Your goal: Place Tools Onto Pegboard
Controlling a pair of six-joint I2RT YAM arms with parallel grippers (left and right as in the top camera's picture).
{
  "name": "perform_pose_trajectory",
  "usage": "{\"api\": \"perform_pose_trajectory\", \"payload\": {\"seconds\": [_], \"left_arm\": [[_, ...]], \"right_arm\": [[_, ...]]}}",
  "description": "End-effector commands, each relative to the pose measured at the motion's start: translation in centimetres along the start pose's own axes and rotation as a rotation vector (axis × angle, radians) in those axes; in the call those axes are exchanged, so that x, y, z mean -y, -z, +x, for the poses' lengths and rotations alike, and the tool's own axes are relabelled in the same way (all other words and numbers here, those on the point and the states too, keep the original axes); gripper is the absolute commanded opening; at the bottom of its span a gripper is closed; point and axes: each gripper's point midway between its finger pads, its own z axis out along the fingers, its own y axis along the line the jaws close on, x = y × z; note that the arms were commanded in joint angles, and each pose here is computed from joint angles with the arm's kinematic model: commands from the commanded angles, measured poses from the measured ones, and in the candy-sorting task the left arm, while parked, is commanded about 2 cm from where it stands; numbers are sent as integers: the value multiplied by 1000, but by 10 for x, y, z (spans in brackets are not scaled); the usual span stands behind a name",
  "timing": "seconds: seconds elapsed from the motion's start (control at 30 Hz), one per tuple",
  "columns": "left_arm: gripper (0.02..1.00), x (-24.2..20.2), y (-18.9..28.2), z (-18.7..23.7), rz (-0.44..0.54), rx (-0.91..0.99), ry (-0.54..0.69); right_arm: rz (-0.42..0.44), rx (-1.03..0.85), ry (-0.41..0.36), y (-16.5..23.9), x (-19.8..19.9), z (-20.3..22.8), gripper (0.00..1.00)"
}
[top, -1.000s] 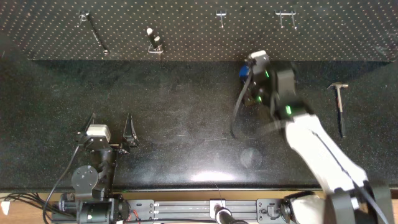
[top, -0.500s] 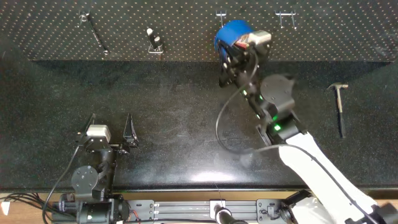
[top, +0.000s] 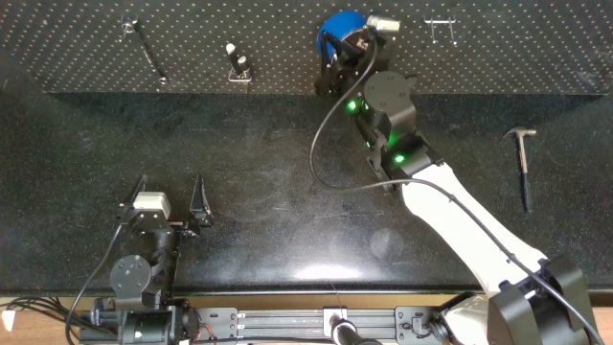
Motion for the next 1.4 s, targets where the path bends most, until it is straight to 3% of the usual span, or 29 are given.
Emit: {"api": "perform_pose_trajectory", "payload": {"seconds": [0.03,0.27,0.47,0.87,0.9,0.93,0.97,1.0,1.2,1.4], "left_arm": [[993,2,0,0,13,2,-9],[993,2,0,0,13,2,-9],[996,2,0,0,13,2,-9],[993,2,0,0,13,2,-9],[993,2,0,0,13,2,-9],[996,2,0,0,13,2,-9],[993,2,0,0,13,2,-9],[993,2,0,0,13,2,-9],[993,2,0,0,13,2,-9],[993,2,0,0,13,2,-9]], "right_arm": [[30,54,-14,-11,-4,-13,73],[-7,37,-90,-19,-19,-7,75],[-74,25,-112,-20,-32,-6,75],[-38,22,-110,-26,-19,0,75],[-39,22,-110,-26,-19,0,95],[-47,16,-110,-26,-21,1,215],[-48,16,-110,-26,-21,1,215],[-48,16,-110,-26,-21,1,283],[-99,-44,-108,-15,-35,2,281],[-49,-121,-108,10,-30,-3,246]]}}
